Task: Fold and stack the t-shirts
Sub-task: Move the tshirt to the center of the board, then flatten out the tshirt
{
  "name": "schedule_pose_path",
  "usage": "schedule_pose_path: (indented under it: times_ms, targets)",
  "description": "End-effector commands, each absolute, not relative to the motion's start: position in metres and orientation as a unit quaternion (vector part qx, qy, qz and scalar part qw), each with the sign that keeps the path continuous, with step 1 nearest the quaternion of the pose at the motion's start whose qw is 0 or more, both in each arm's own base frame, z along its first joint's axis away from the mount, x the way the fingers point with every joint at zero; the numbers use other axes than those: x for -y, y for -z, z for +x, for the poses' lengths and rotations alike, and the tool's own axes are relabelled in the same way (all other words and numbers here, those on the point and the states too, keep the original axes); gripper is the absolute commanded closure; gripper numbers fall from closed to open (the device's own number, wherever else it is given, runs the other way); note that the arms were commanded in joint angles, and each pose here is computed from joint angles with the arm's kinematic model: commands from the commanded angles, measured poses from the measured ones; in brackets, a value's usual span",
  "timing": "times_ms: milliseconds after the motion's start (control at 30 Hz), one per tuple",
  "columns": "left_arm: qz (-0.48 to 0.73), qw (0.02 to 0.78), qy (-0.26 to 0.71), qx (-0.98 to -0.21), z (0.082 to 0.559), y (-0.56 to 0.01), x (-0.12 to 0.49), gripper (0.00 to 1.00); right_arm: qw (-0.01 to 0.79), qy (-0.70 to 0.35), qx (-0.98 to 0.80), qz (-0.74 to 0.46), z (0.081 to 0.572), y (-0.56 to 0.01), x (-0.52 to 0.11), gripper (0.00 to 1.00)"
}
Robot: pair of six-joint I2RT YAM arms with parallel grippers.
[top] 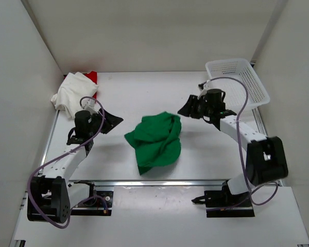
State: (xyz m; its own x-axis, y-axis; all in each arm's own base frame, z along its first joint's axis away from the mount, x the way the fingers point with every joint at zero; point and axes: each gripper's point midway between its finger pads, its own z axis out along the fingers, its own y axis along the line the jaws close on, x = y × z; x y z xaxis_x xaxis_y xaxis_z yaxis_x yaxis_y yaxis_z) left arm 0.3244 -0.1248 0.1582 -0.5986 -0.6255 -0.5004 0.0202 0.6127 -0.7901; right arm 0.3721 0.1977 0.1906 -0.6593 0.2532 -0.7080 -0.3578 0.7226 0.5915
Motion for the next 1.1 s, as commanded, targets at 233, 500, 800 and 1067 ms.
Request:
schedule_pose_path:
  times_ms: [233, 500, 800, 1067]
  targets:
    - [-0.098, 0.395, 0.311, -0.859, 0.285, -0.112, 0.159, 0.54, 0.415, -0.293, -0.860, -0.052, 0.304, -0.145, -0.199, 0.78]
    - [-0.063, 0.360, 0.267, -0.892, 0.253, -0.073, 0.169, 0.41, 0.306, -0.277, -0.909, -0.061, 0.182, -0.052, -0.195, 0.73]
    - [-0.028, 0.322, 0.243, -0.915, 0.242, -0.046, 0.190, 0.37, 0.275, -0.262, -0.925, -0.017, 0.169, -0.012, -0.177, 0.48]
    - [-0.009, 0.316, 0.238, -0.918, 0.236, -0.039, 0.200, 0.36, 0.288, -0.281, -0.915, -0.019, 0.193, -0.014, -0.194, 0.94]
